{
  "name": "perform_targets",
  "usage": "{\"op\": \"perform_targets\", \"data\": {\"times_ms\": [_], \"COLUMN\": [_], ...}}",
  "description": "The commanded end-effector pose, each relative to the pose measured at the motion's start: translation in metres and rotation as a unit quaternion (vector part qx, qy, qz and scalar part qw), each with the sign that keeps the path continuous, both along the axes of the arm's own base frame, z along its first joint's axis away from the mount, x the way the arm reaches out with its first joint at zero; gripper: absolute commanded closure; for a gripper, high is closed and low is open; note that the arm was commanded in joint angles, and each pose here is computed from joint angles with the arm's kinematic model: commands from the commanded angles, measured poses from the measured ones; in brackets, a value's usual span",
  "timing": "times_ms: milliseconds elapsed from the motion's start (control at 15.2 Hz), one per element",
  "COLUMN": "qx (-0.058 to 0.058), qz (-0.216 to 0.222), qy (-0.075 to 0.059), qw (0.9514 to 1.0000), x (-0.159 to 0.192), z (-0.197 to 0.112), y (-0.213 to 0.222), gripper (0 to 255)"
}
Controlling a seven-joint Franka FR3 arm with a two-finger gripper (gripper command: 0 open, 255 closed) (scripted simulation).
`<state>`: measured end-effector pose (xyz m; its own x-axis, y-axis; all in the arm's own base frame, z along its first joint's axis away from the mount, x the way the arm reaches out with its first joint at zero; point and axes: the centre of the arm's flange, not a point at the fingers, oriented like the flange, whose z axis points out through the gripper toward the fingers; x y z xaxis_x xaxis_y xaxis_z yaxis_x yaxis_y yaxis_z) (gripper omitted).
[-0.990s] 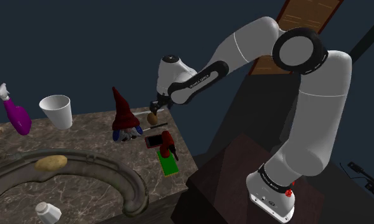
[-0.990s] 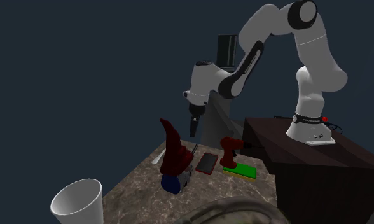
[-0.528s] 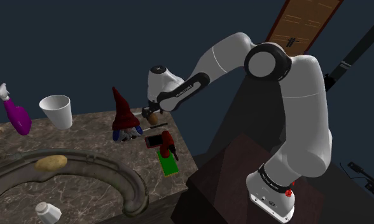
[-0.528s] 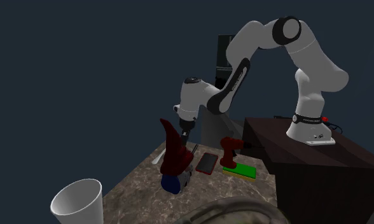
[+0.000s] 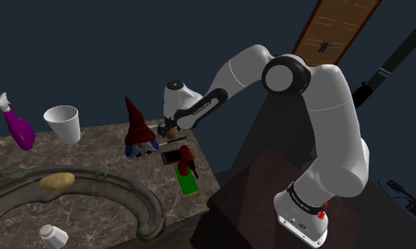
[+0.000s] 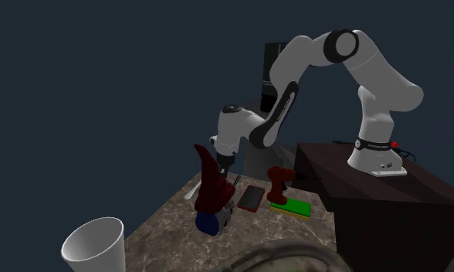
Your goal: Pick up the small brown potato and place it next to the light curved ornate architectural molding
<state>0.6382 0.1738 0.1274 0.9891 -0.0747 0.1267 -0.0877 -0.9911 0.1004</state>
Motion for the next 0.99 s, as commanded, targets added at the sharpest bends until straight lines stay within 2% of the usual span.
{"op": "perform_targets", "data": {"times_ms": [0,330,396,924], "qx": [0.000,0.000,0.000,0.000], "qz": [0.000,0.000,0.000,0.000], "qy": [0.000,0.000,0.000,0.000], "qw": [1.0000,1.0000,1.0000,1.0000], "x": [0.0007,0.0006,0.0006,0.0008], "z": [-0.0010,-0.0010,-0.0010,-0.0010], "y": [-0.0003,-0.0003,-0.0003,-0.0003], "gripper": [0,0,255,255]}}
